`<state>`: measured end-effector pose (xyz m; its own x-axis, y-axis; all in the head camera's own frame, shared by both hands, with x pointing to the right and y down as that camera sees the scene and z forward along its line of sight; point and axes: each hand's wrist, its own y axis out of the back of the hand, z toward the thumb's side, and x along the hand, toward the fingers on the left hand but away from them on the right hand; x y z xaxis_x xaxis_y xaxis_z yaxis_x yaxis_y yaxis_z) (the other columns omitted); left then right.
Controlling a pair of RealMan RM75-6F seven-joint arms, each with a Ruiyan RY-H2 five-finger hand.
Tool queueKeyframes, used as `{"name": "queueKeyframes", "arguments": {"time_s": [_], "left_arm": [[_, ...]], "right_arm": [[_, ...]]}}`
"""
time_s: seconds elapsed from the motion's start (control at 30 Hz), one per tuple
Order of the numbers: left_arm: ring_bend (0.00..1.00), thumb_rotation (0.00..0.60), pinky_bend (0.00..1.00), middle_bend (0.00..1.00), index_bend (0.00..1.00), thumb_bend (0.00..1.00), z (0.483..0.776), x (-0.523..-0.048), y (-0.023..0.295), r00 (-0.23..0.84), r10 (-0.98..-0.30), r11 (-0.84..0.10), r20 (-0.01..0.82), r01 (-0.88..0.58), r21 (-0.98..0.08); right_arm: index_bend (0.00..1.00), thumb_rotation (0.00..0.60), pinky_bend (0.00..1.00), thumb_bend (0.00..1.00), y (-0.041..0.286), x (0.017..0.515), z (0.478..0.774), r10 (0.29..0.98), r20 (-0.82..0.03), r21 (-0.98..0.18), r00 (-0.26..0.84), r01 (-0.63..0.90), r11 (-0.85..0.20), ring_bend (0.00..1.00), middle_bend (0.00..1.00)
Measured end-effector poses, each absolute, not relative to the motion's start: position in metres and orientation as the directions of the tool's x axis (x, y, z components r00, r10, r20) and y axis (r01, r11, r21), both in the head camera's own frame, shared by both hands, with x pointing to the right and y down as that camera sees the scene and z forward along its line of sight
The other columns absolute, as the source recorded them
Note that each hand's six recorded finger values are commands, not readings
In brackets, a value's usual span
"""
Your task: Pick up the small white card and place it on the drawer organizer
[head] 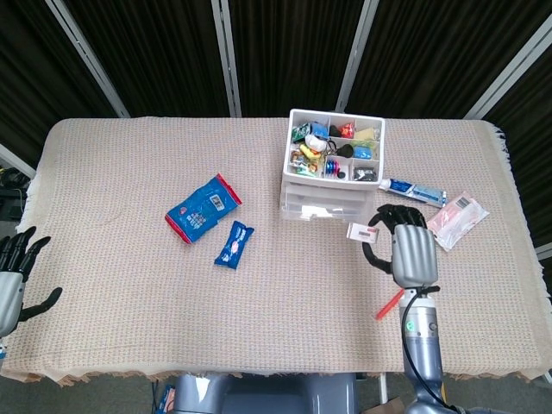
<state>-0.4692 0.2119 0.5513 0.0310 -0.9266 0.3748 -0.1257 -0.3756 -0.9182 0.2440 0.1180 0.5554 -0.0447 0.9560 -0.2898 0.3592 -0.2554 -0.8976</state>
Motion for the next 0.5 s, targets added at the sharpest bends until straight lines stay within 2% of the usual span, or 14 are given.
{"name": "queueKeyframes", "arguments": {"time_s": [0.13,0.5], "left_arm": [[0.0,0.6,0.0,0.0,0.12,0.29,0.551,-0.469,0.212,0.032,-0.927,-0.376,0.375,-0.126,-0.918],[0.0,0.6,0.0,0.0,0.12,0.29,0.551,-0.47,0.211,0.029,-0.926,-0.377,0.376,-0.13,-0.917]], "right_arm": [[0.59,0.6,0.18,0.3,0.091,0.24,0.555,0.963,-0.263,-0.917,-0.058,0.326,-0.231,0.21,0.29],[0.58,0.6,0.18,0.3,0.051,0.225,0.568,0.974,-0.21,-0.949,-0.081,0.255,-0.183,0.2,0.29]]}}
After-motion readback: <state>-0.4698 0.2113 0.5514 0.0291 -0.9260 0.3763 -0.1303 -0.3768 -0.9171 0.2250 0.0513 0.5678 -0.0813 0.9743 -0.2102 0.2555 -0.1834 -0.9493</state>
